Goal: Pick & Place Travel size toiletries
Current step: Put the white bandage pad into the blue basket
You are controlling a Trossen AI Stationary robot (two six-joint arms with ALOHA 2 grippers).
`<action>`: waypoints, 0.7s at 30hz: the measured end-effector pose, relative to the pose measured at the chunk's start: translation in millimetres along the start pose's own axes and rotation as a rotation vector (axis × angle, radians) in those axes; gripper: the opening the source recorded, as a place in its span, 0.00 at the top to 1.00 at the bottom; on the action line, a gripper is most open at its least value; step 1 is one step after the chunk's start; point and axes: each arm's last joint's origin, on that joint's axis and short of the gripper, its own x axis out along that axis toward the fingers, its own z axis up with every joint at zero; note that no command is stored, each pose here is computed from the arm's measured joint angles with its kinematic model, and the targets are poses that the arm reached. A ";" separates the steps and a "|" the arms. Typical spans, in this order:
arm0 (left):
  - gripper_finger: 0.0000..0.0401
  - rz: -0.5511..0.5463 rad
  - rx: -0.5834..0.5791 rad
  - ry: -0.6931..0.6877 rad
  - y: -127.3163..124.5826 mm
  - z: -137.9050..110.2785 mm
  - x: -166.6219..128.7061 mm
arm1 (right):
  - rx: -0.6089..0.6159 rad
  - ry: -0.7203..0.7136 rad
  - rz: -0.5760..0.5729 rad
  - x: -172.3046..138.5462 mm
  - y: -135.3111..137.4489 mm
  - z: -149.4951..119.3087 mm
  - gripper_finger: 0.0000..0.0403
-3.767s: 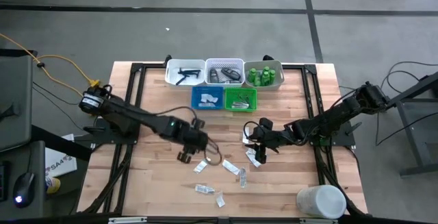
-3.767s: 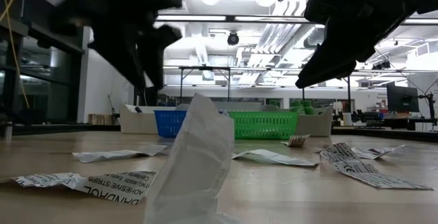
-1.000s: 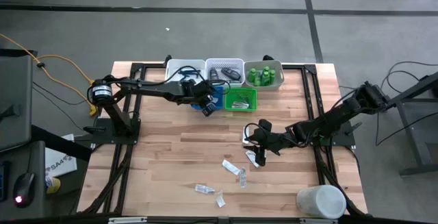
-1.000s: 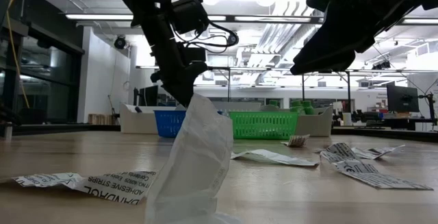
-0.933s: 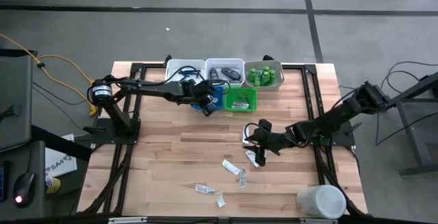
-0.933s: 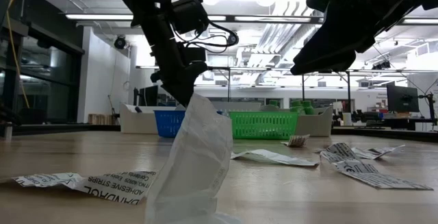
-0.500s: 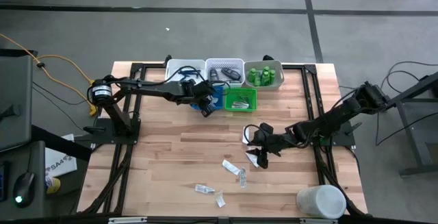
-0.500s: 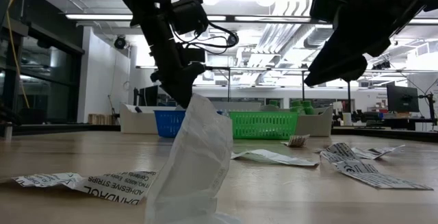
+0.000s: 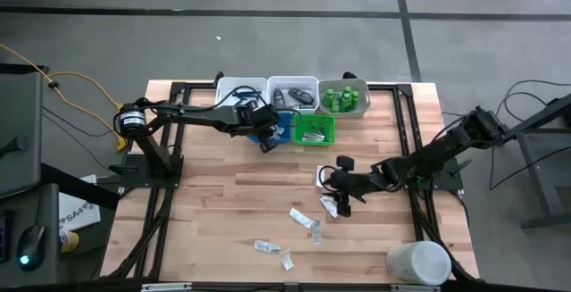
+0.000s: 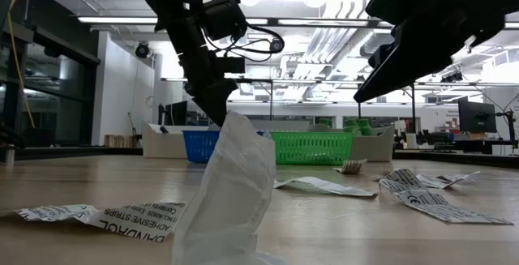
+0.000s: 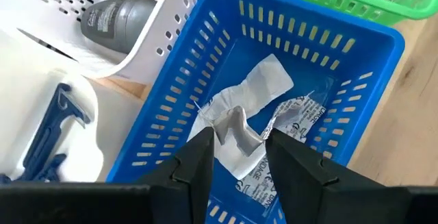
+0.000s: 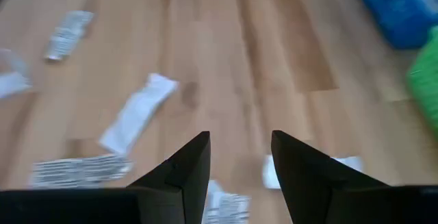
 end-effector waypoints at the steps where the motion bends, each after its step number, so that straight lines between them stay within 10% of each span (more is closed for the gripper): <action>1: 0.67 0.000 0.012 0.000 0.0 0.0 0.0 | -0.020 -0.002 -0.021 0.1 -0.8 -0.2 0.63; 21: 0.32 0.062 -0.183 -0.018 2.2 1.1 -1.1 | -0.104 0.017 -0.138 0.2 -5.3 -4.2 0.63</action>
